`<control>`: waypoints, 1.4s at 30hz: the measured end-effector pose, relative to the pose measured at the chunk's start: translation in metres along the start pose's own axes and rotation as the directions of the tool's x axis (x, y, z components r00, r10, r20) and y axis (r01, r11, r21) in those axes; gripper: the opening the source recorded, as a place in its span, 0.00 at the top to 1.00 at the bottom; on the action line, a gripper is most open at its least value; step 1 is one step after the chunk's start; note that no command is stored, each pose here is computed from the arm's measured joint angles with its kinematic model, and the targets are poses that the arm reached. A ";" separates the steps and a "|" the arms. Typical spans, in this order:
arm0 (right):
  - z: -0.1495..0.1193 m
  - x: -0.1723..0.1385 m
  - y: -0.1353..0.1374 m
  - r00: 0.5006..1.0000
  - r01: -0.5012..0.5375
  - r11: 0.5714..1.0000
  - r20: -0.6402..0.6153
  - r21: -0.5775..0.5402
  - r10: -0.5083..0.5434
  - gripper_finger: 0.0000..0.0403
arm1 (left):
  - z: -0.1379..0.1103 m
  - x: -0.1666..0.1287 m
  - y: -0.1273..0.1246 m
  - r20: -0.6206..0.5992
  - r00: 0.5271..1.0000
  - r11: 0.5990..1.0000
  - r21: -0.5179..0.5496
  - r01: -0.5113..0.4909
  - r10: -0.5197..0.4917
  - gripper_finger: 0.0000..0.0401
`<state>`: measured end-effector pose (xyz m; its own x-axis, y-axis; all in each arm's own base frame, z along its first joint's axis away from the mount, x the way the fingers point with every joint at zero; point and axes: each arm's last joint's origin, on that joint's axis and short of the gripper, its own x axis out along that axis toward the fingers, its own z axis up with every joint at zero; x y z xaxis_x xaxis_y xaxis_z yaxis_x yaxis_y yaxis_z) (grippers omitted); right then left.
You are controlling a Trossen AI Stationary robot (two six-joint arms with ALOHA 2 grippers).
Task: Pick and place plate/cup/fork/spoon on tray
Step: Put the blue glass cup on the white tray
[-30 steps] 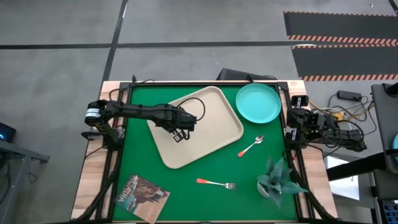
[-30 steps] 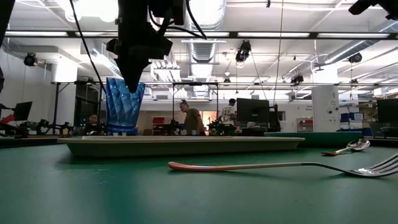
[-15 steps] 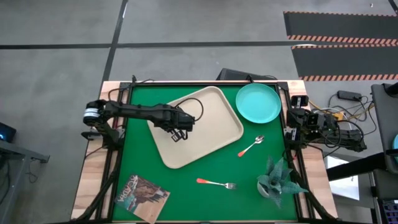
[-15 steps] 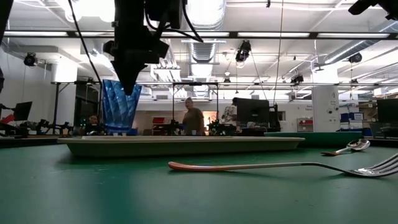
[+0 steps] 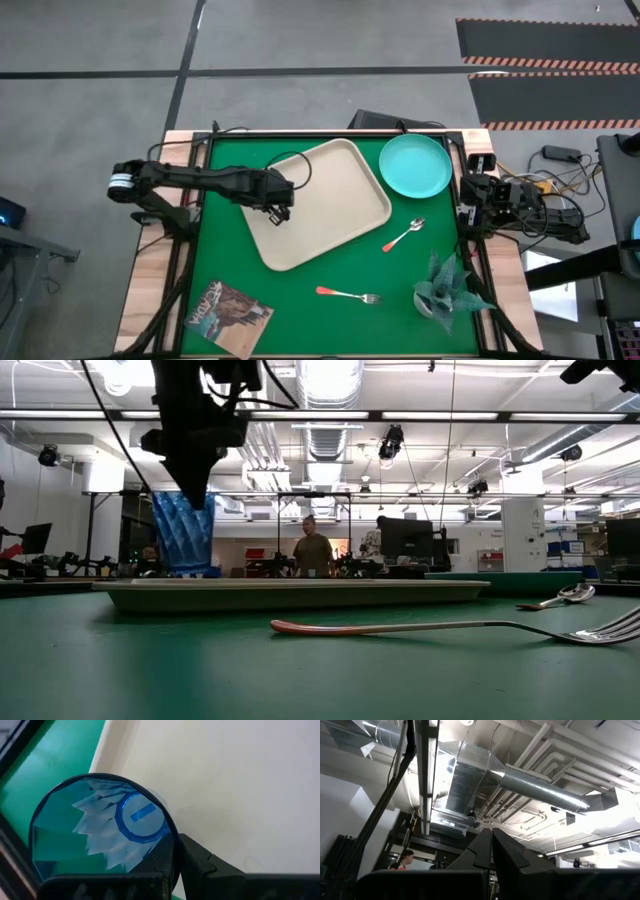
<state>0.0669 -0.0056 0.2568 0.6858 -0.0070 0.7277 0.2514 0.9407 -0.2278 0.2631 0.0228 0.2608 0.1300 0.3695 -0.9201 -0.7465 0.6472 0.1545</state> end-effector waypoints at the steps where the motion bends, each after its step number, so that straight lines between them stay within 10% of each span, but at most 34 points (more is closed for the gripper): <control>1: 0.000 0.000 0.000 1.000 0.004 1.000 -0.001 0.000 -0.004 0.98 | -0.001 0.001 0.002 0.000 1.000 1.000 -0.009 -0.001 0.001 0.99; 42: -0.002 0.000 -0.001 0.999 0.041 0.999 -0.029 -0.028 -0.042 0.98 | 0.020 0.032 0.021 -0.096 0.995 0.999 0.018 0.038 -0.037 0.99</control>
<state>0.0680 -0.0071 0.2557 0.6940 -0.0559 0.7178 0.2980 0.9299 -0.2158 0.2641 0.0616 0.2420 0.0936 0.2796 -0.9556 -0.7288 0.6731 0.1256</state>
